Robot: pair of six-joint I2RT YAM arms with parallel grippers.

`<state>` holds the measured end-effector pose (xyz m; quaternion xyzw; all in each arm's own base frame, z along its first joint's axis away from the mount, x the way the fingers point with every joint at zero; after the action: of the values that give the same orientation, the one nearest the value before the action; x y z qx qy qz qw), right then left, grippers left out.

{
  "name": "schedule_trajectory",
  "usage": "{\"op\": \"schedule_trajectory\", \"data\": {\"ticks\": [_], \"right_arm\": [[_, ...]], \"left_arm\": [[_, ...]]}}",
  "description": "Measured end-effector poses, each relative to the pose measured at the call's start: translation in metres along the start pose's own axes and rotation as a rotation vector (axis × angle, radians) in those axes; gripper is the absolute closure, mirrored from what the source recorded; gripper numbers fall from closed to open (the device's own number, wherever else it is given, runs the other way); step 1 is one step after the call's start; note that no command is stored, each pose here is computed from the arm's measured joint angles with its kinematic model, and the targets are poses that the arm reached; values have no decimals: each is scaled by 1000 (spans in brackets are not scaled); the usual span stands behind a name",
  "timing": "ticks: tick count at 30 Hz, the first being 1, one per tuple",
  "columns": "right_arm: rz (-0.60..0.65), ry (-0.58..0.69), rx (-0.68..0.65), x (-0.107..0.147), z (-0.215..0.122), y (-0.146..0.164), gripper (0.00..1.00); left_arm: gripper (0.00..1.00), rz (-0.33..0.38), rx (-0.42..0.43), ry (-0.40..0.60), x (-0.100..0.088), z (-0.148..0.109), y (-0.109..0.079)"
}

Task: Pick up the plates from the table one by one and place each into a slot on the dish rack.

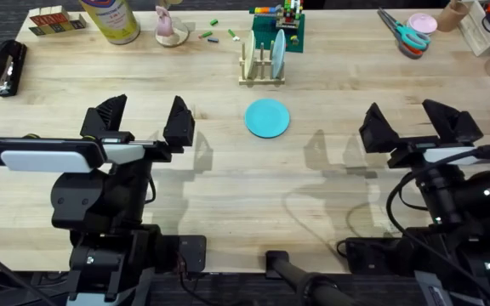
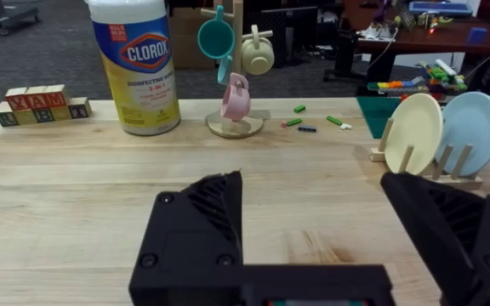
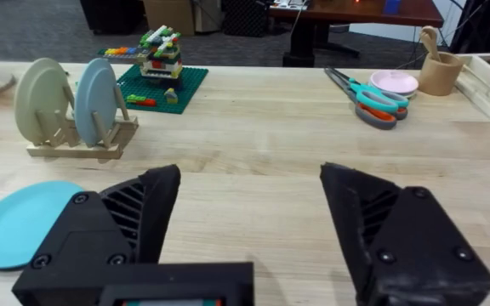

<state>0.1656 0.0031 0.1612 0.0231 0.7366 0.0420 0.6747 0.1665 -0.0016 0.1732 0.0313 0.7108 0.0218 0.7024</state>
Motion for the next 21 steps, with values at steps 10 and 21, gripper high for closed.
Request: {"op": "schedule_trajectory", "data": {"ticks": [10, 21], "right_arm": [[3, 3, -2, 1, 0, 0, 4], [0, -109, -13, -18, -1, 2, 3]], "left_arm": [[8, 0, 0, 0, 0, 0, 0], [8, -9, -7, -103, -17, -1, 1]]}}
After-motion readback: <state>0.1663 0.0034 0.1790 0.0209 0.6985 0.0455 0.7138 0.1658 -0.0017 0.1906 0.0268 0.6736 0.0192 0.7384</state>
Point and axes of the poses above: each hand's point on the last joint's axis, 136 mm out from that joint toward the fingers, its own z axis out along the fingers, its own y axis along the line the jaws close on, x = y × z, the point moved 8 cm from there along -z, back along the fingers, and after that the axes turned 5 degrees about z, right-handed, at the moved point
